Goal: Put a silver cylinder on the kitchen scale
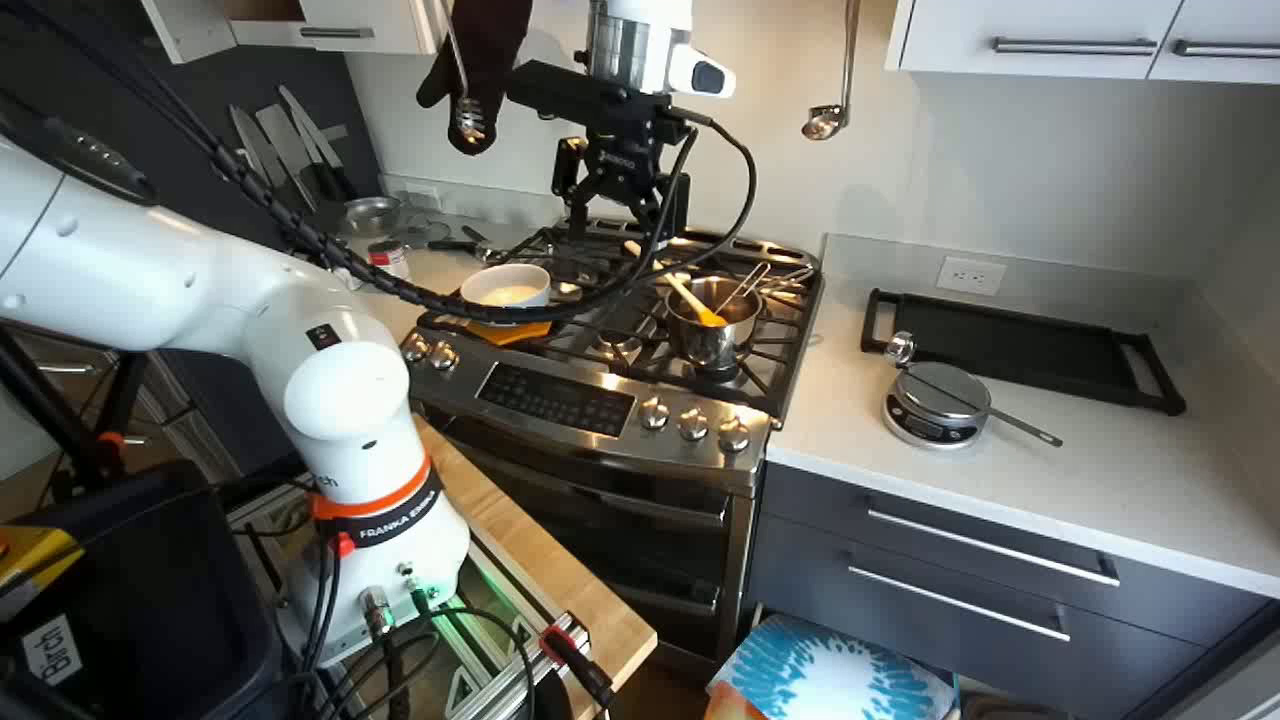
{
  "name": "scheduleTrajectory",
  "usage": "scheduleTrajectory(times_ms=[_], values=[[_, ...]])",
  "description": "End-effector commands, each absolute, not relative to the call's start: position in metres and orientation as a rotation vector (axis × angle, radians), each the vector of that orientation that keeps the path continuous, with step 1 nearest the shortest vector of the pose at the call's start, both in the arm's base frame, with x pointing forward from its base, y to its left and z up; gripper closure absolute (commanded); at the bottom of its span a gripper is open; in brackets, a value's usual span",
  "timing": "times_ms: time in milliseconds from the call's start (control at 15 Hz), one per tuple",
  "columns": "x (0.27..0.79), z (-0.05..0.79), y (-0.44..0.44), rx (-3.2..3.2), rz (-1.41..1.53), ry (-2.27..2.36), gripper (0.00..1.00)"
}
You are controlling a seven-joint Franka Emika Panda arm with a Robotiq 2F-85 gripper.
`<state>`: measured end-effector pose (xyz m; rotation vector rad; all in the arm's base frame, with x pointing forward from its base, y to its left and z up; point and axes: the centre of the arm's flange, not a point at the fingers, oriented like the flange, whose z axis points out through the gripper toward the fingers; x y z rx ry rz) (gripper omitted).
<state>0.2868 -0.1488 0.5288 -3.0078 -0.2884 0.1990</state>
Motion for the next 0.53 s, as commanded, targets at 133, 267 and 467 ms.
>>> scheduleTrajectory(times_ms=[133, 267, 467], values=[[0.287, 0.529, -0.149, -3.008, 0.199, -0.288, 0.0], [0.287, 0.529, -0.149, -3.008, 0.199, -0.288, 0.0], [0.288, 0.541, -0.143, -2.997, 0.123, -0.337, 0.0]])
